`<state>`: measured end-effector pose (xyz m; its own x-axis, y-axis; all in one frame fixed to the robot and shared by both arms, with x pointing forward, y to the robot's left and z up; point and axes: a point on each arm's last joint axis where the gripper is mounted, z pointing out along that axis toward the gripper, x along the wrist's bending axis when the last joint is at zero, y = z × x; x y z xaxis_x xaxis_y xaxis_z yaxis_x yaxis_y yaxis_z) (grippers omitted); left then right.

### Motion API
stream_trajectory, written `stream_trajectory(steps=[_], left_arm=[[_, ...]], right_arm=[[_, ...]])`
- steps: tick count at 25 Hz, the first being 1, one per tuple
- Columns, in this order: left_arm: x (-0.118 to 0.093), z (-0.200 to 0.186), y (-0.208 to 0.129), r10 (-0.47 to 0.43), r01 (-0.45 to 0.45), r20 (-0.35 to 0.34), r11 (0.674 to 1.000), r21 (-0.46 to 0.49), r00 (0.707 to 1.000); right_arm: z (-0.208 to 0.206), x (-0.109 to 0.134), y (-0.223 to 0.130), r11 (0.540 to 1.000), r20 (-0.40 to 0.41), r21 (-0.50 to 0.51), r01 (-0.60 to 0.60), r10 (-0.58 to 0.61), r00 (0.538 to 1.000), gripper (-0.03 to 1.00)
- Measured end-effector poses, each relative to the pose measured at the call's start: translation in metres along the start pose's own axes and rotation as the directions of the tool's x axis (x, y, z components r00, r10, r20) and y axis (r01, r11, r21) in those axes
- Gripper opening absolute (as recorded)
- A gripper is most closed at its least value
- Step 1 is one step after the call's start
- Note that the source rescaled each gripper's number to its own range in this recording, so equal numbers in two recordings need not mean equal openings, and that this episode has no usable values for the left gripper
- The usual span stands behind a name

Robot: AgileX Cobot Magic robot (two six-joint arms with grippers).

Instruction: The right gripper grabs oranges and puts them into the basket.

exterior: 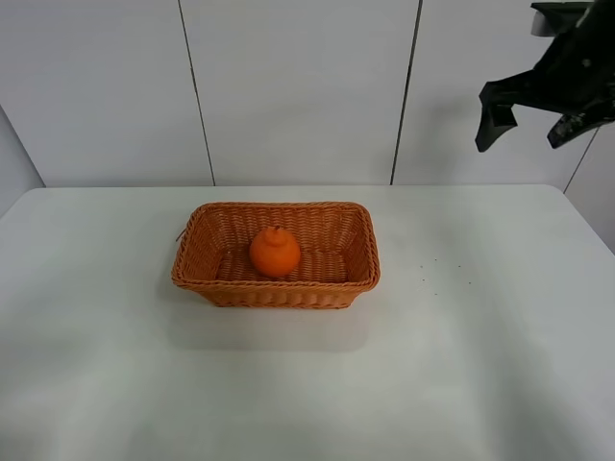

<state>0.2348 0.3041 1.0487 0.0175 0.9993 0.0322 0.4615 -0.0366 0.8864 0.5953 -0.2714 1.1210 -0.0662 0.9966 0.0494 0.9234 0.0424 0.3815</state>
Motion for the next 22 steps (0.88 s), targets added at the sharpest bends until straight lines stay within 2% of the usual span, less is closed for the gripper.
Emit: stream_trajectory(steps=[5, 9, 11, 14, 16, 18, 22], left_arm=[[0.000, 0.000, 0.000, 0.000, 0.000, 0.000, 1.000, 0.000, 1.000], [0.000, 0.000, 0.000, 0.000, 0.000, 0.000, 1.000, 0.000, 1.000], [0.000, 0.000, 0.000, 0.000, 0.000, 0.000, 1.000, 0.000, 1.000], [0.000, 0.000, 0.000, 0.000, 0.000, 0.000, 1.000, 0.000, 1.000], [0.000, 0.000, 0.000, 0.000, 0.000, 0.000, 1.000, 0.000, 1.000], [0.000, 0.000, 0.000, 0.000, 0.000, 0.000, 1.000, 0.000, 1.000], [0.000, 0.000, 0.000, 0.000, 0.000, 0.000, 1.000, 0.000, 1.000]], right_arm=[[-0.034, 0.002, -0.094, 0.999, -0.016, 0.046, -0.009, 0.009, 1.000, 1.00], [-0.036, 0.000, -0.175, 0.996, -0.015, 0.094, -0.011, 0.012, 1.000, 1.00], [-0.037, 0.000, -0.214, 0.998, -0.016, 0.064, -0.004, 0.005, 1.000, 1.00], [-0.039, -0.001, -0.260, 0.997, -0.016, -0.075, 0.007, -0.008, 1.000, 1.00], [-0.043, -0.002, -0.285, 0.980, -0.014, -0.200, 0.013, -0.016, 1.000, 1.00], [-0.049, -0.002, -0.308, 0.946, -0.010, -0.324, 0.020, -0.024, 1.000, 1.00], [-0.067, -0.003, -0.339, 0.833, 0.004, -0.552, 0.031, -0.035, 0.999, 1.00]])
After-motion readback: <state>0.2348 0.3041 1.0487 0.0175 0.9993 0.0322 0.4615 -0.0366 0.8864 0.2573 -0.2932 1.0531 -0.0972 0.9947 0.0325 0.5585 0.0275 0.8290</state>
